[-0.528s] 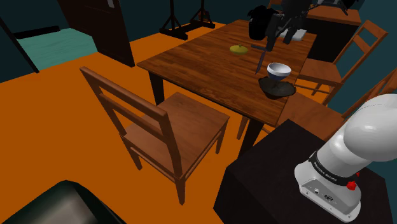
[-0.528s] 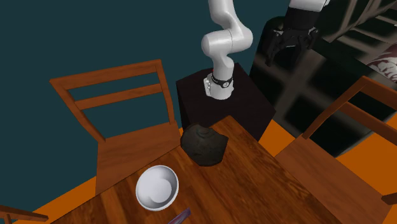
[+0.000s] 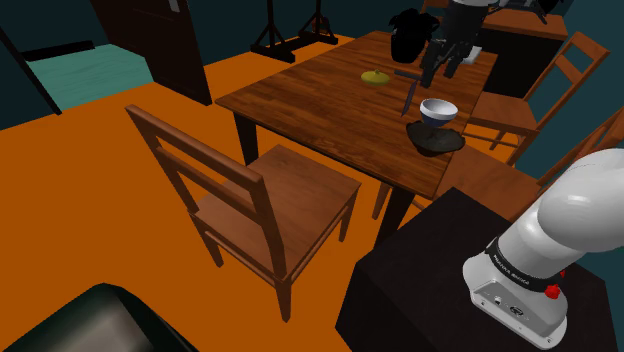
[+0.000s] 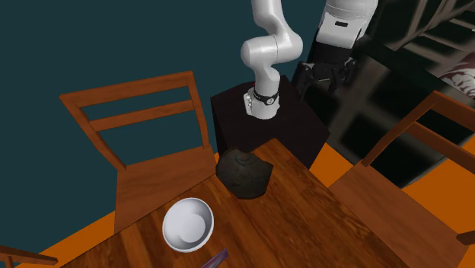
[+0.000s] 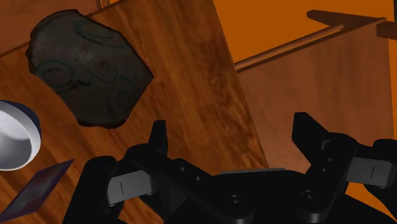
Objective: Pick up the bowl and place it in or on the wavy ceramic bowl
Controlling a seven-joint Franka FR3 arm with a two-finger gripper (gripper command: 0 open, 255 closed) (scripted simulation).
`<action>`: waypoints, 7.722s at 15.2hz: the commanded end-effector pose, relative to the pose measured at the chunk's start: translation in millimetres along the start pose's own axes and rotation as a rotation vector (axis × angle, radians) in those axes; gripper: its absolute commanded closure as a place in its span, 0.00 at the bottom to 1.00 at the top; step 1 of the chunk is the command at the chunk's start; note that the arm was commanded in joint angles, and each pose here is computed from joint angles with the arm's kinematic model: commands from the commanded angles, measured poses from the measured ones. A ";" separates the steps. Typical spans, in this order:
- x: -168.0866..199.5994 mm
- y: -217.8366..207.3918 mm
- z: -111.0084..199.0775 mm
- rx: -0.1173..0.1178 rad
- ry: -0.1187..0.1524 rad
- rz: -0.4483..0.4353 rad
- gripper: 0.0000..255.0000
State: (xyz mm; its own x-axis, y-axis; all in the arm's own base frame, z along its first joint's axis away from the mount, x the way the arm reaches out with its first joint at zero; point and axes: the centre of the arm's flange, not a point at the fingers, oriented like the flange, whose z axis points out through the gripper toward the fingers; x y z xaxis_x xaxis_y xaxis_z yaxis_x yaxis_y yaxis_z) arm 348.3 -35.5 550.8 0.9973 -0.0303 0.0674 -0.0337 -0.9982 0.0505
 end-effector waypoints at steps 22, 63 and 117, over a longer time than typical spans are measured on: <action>87.8 236.2 168.5 -0.010 -0.011 -0.082 0.00; 125.6 321.0 231.7 -0.013 -0.015 -0.110 1.00; 17.6 126.8 137.4 -0.013 -0.015 -0.110 1.00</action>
State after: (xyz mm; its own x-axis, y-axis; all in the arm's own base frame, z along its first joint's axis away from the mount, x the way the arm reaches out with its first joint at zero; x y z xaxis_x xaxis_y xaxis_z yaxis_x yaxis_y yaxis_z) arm 369.7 -170.2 427.0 0.9959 0.0790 0.0447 0.0758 -0.9947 0.0694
